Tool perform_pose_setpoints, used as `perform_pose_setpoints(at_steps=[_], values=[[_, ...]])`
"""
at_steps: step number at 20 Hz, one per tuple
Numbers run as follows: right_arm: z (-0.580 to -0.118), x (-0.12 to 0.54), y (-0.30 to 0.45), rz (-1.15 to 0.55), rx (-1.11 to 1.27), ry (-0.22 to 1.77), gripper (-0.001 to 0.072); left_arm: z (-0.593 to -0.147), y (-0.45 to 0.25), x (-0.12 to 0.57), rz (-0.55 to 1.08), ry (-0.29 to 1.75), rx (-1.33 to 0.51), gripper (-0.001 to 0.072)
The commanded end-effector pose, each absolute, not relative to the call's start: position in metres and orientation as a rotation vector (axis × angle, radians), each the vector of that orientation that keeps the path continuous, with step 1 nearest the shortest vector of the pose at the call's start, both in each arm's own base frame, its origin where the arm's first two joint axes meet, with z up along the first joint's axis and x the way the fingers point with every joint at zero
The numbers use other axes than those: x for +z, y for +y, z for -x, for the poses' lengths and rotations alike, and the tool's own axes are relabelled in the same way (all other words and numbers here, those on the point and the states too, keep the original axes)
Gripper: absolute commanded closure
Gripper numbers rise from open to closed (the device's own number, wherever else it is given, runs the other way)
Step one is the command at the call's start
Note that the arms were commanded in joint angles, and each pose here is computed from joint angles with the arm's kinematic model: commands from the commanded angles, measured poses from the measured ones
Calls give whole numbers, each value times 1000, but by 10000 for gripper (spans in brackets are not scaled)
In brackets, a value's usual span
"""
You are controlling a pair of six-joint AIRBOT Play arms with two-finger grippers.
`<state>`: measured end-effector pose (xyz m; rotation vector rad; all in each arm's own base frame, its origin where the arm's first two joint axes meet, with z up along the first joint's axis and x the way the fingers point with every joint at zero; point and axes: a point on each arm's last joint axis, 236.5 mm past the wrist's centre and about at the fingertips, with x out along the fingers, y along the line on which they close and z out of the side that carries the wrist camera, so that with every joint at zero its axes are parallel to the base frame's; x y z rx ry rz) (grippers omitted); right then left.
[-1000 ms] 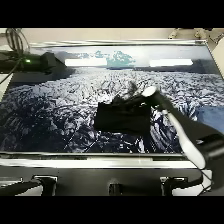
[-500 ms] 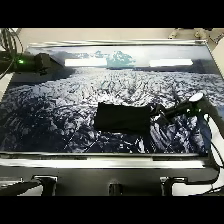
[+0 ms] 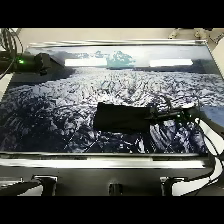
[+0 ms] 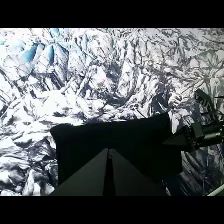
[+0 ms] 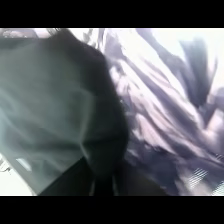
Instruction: Fold the clothes and pants, and hang the long-sleeved shirts on hangers.
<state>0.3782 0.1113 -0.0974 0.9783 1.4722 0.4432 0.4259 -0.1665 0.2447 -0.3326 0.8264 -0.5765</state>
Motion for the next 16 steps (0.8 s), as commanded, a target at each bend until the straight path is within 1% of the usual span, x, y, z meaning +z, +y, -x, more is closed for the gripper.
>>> perform_pose_setpoints(at_steps=[1, 4, 7, 9, 11, 14, 16], values=[[-387, -65, 124, -981, 581, 1427, 675, -426, -166, 245, 336, 825, -575, 682], [-420, -1, 89, -956, 605, 1295, 678, -426, -166, 245, 334, 824, -575, 681], [-438, 63, 15, -876, 464, 1185, 677, -426, -166, 245, 318, 818, -582, 681], [-434, 94, -44, -813, 313, 1142, 678, -426, -166, 246, 315, 816, -583, 681], [-428, 125, -102, -797, 155, 1068, 678, -426, -166, 246, 315, 817, -583, 681], [-413, 171, -178, -852, -29, 919, 678, -426, -166, 246, 315, 816, -583, 681], [-394, 192, -216, -904, -129, 851, 678, -426, -166, 246, 303, 812, -589, 681]])
